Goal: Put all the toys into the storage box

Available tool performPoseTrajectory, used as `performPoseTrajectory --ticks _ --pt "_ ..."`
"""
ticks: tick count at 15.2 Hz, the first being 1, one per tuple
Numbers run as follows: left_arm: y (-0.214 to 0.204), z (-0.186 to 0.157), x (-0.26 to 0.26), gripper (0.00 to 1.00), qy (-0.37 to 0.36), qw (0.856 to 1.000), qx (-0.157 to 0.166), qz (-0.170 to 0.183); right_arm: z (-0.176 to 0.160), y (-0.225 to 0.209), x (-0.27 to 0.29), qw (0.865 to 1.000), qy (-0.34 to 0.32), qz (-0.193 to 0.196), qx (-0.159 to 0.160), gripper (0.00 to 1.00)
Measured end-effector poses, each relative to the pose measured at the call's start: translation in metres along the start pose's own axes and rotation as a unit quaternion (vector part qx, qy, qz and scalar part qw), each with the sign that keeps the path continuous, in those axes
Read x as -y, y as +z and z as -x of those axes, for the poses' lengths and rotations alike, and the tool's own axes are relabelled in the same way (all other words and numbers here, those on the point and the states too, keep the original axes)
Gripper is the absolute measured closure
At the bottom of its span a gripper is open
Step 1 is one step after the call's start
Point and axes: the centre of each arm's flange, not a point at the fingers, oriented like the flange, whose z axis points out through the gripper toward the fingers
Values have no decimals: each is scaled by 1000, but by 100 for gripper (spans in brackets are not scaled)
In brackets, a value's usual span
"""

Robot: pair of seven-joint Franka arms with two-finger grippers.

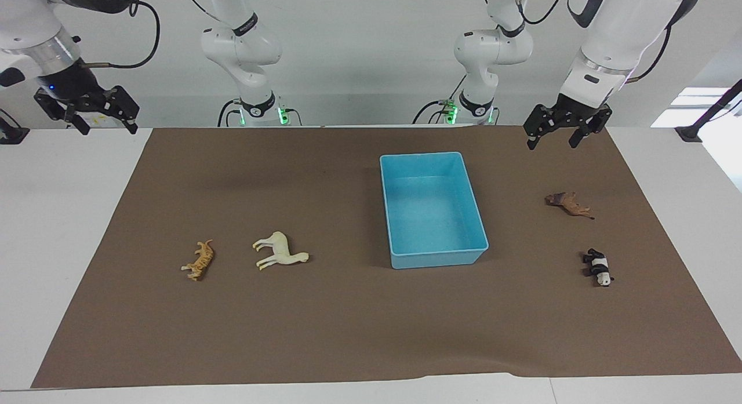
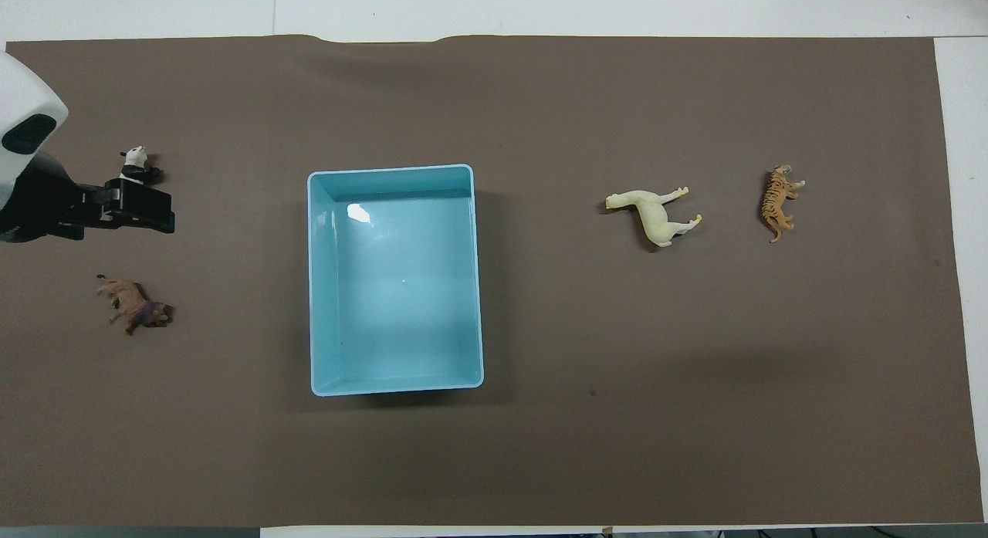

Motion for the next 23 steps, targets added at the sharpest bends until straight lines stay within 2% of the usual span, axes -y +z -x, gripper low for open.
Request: performPoseTrajectory --ticks 3,12,14,16,18,20,23 --pt "-1 -1 6 0 -3 1000 -3 -13 0 0 0 1000 0 0 0 0" --pt "6 1 7 0 -4 1000 0 -14 -1 0 3 1000 -2 0 0 0" --pt "20 2 15 0 -12 1000 -10 -14 -1 0 3 1000 -3 0 0 0" --pt "38 2 31 0 -16 999 -40 -13 -2 1 8 1000 -8 0 1 0" --pt "63 4 49 0 -18 998 -56 -14 -9 5 40 999 -31 0 7 0" --pt "86 8 70 0 -33 998 -51 -15 -17 16 92 999 -52 1 15 0" --pt "123 11 90 0 -80 995 -51 -14 -35 63 165 998 -70 7 -6 0"
